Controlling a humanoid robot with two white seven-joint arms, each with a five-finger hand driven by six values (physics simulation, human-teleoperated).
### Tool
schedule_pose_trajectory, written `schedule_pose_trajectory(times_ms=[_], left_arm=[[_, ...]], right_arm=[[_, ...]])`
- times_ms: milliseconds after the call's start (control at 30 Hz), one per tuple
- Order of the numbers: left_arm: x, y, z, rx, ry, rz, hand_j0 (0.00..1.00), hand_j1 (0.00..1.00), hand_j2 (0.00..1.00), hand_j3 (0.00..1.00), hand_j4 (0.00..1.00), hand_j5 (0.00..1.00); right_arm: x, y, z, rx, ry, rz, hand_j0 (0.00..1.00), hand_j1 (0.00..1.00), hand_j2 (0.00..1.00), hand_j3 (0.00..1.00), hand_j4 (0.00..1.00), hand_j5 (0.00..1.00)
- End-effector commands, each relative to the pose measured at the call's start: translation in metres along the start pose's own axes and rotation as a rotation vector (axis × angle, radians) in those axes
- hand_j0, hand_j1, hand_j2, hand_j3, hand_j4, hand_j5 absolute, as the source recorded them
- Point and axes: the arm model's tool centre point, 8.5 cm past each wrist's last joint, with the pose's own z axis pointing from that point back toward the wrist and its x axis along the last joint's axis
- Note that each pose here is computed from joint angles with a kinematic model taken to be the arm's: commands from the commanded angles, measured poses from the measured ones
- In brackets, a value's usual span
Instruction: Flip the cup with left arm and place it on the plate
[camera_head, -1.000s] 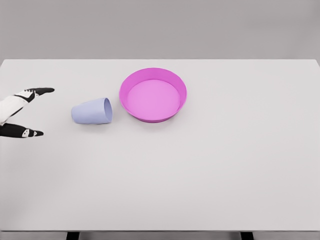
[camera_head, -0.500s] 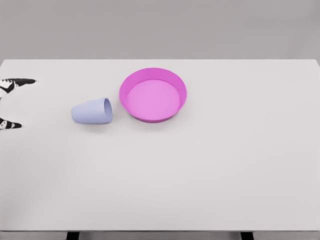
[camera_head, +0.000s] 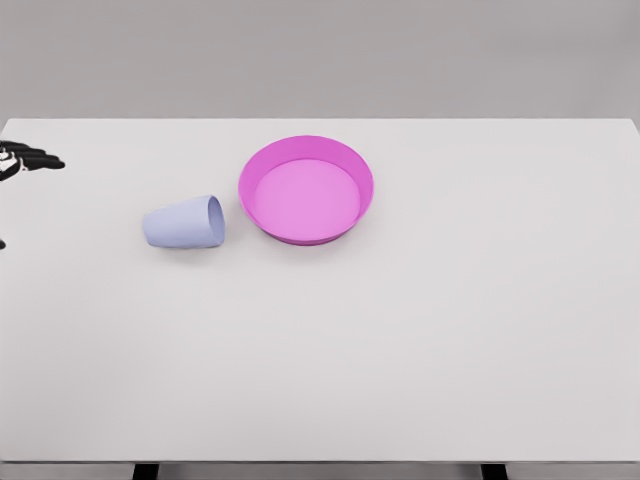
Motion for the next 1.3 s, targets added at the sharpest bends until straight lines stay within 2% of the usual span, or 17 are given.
schedule_pose_trajectory(times_ms=[0,100,167,267,367,467,533,633,700,933,1067,1167,1267], left_arm=[[0.002,-0.009,-0.005,-0.037,-0.009,0.000,1.00,1.00,1.00,1.00,1.00,1.00],[-0.002,-0.018,-0.026,-0.071,0.041,0.044,1.00,1.00,1.00,1.00,1.00,1.00],[-0.008,-0.027,-0.050,-0.074,0.028,0.081,1.00,1.00,1.00,1.00,1.00,1.00],[-0.015,-0.040,-0.078,-0.139,0.017,0.119,1.00,1.00,1.00,1.00,1.00,1.00],[-0.018,-0.054,-0.106,-0.168,0.008,0.149,1.00,1.00,1.00,1.00,1.00,1.00],[-0.017,-0.058,-0.133,-0.222,-0.011,0.163,1.00,1.00,1.00,1.00,1.00,1.00],[-0.017,-0.059,-0.151,-0.237,-0.018,0.171,1.00,1.00,1.00,1.00,1.00,1.00],[-0.022,-0.068,-0.164,-0.230,0.032,0.244,1.00,1.00,1.00,1.00,1.00,1.00],[-0.026,-0.072,-0.169,-0.226,0.089,0.308,1.00,1.00,1.00,1.00,1.00,1.00],[-0.035,-0.062,-0.167,-0.193,0.106,0.338,1.00,1.00,1.00,1.00,1.00,1.00],[-0.036,-0.067,-0.167,-0.202,0.123,0.352,1.00,1.00,1.00,1.00,1.00,1.00],[-0.029,-0.071,-0.168,-0.182,0.085,0.414,1.00,1.00,1.00,1.00,1.00,1.00],[-0.024,-0.067,-0.166,-0.180,0.067,0.400,1.00,1.00,1.00,1.00,1.00,1.00]], right_arm=[[0.001,0.000,0.000,0.000,-0.002,0.000,1.00,1.00,1.00,1.00,1.00,1.00],[0.000,0.000,0.000,0.000,0.001,0.000,1.00,1.00,1.00,1.00,1.00,1.00],[0.000,0.000,0.000,0.000,0.000,0.000,1.00,1.00,1.00,1.00,1.00,1.00],[0.000,0.000,0.000,0.000,0.000,0.000,1.00,1.00,1.00,1.00,1.00,1.00],[0.000,0.000,0.000,0.000,0.001,0.000,1.00,1.00,1.00,1.00,1.00,1.00],[0.001,0.000,0.000,0.000,0.000,0.000,1.00,1.00,1.00,1.00,1.00,1.00],[0.000,0.000,0.000,0.000,0.000,0.000,1.00,1.00,1.00,1.00,1.00,1.00],[0.000,0.000,0.000,0.000,0.001,0.000,1.00,1.00,1.00,1.00,1.00,1.00],[0.001,0.000,0.000,0.000,-0.002,0.000,1.00,1.00,1.00,1.00,1.00,1.00],[0.001,0.000,0.000,0.000,0.000,0.000,1.00,1.00,1.00,1.00,1.00,1.00],[0.000,0.000,0.000,0.000,0.000,0.000,1.00,1.00,1.00,1.00,1.00,1.00],[0.000,0.000,0.000,0.000,0.000,0.000,1.00,1.00,1.00,1.00,1.00,1.00],[0.000,0.000,0.000,0.000,0.000,0.000,1.00,1.00,1.00,1.00,1.00,1.00]])
